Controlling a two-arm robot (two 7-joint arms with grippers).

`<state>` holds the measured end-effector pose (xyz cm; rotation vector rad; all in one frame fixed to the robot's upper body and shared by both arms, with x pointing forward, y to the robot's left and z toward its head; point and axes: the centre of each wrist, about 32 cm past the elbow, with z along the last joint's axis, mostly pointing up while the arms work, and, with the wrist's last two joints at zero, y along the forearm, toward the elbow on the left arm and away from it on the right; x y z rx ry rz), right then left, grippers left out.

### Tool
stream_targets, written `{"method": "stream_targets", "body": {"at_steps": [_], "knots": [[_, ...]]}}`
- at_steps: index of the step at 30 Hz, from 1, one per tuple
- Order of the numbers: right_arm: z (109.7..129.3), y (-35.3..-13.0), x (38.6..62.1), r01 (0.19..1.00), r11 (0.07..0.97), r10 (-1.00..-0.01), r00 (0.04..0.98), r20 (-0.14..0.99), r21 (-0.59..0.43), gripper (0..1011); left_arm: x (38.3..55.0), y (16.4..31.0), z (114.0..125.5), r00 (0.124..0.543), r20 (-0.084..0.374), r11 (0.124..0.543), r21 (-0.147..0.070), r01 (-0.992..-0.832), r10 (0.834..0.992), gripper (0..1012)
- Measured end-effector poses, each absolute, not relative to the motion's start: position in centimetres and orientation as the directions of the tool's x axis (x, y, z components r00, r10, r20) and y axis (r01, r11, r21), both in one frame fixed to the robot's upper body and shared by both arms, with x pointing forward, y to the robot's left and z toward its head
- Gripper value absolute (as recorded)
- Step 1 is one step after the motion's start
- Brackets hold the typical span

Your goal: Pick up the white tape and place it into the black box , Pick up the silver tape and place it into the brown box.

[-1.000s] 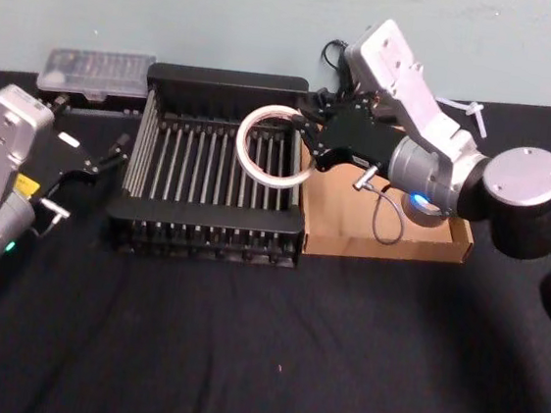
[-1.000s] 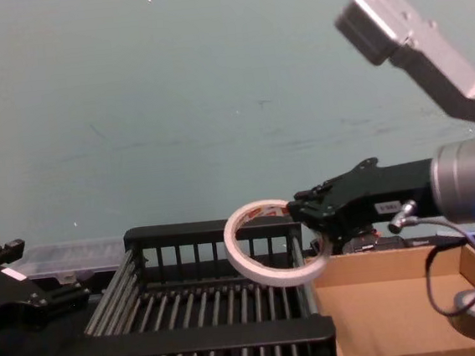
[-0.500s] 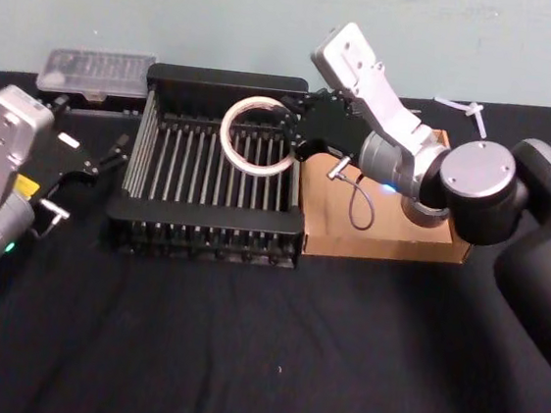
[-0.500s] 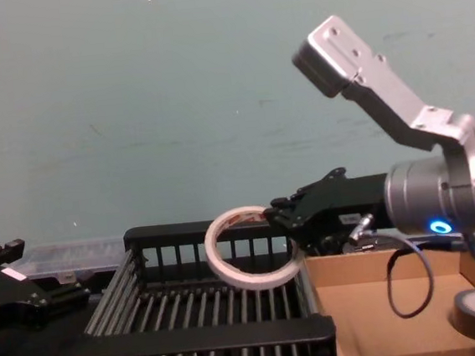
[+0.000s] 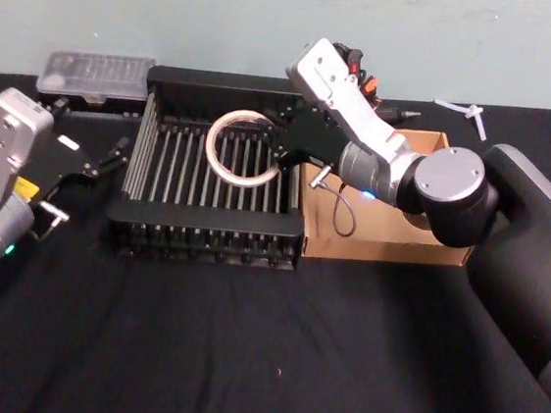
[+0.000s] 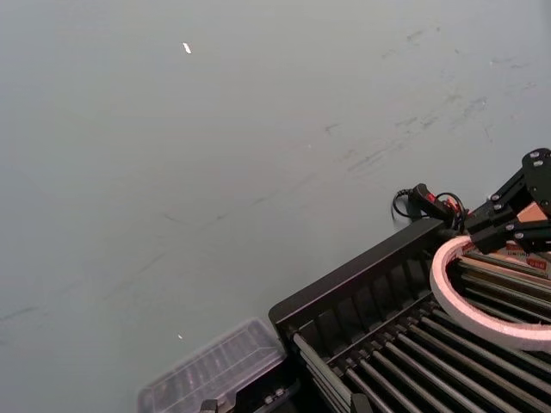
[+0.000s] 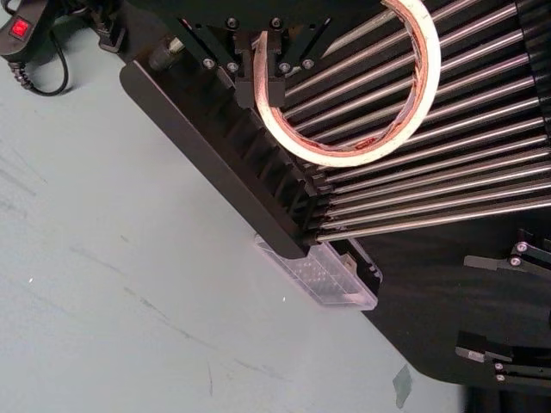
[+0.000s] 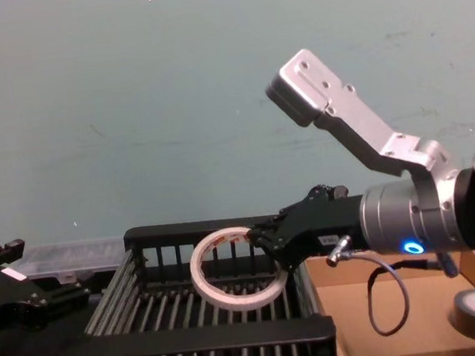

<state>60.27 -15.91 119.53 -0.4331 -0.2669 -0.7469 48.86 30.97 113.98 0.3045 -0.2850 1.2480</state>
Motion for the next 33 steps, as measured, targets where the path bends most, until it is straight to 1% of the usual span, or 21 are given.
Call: {"method": "stream_targets", "body": {"at_steps": [17, 20, 23, 25, 27, 28, 31, 32, 33], "knots": [[119.33, -15.73, 60.45, 0.701, 0.653, -0.593, 0.708, 0.382, -0.287, 93, 48.86, 30.97, 113.98, 0.292, 0.374, 0.287, 0.070, -0.955, 0.880, 1001], [119.36, -15.73, 60.45, 0.701, 0.653, -0.593, 0.708, 0.383, -0.286, 121, 48.86, 30.97, 113.98, 0.292, 0.374, 0.287, 0.070, -0.955, 0.880, 1001], [119.37, -15.74, 60.45, 0.702, 0.653, -0.593, 0.708, 0.383, -0.286, 201, 48.86, 30.97, 113.98, 0.292, 0.374, 0.287, 0.070, -0.955, 0.880, 1001], [119.39, -15.74, 60.45, 0.701, 0.653, -0.593, 0.708, 0.383, -0.285, 272, 48.86, 30.97, 113.98, 0.292, 0.374, 0.287, 0.070, -0.955, 0.880, 1001], [119.39, -15.74, 60.45, 0.701, 0.653, -0.593, 0.708, 0.383, -0.285, 307, 48.86, 30.97, 113.98, 0.292, 0.374, 0.287, 0.070, -0.955, 0.880, 1001], [119.39, -15.75, 60.45, 0.702, 0.653, -0.594, 0.708, 0.383, -0.285, 361, 48.86, 30.97, 113.97, 0.292, 0.374, 0.287, 0.070, -0.955, 0.880, 1001], [119.38, -15.76, 60.44, 0.702, 0.653, -0.594, 0.708, 0.382, -0.285, 469, 48.86, 30.97, 113.98, 0.292, 0.374, 0.287, 0.070, -0.955, 0.880, 1001], [119.38, -15.76, 60.44, 0.701, 0.653, -0.594, 0.708, 0.382, -0.285, 469, 48.86, 30.97, 113.98, 0.292, 0.374, 0.287, 0.070, -0.955, 0.880, 1002], [119.38, -15.76, 60.43, 0.701, 0.653, -0.594, 0.708, 0.382, -0.285, 528, 48.86, 30.97, 113.98, 0.292, 0.374, 0.287, 0.070, -0.955, 0.880, 1001]]}}
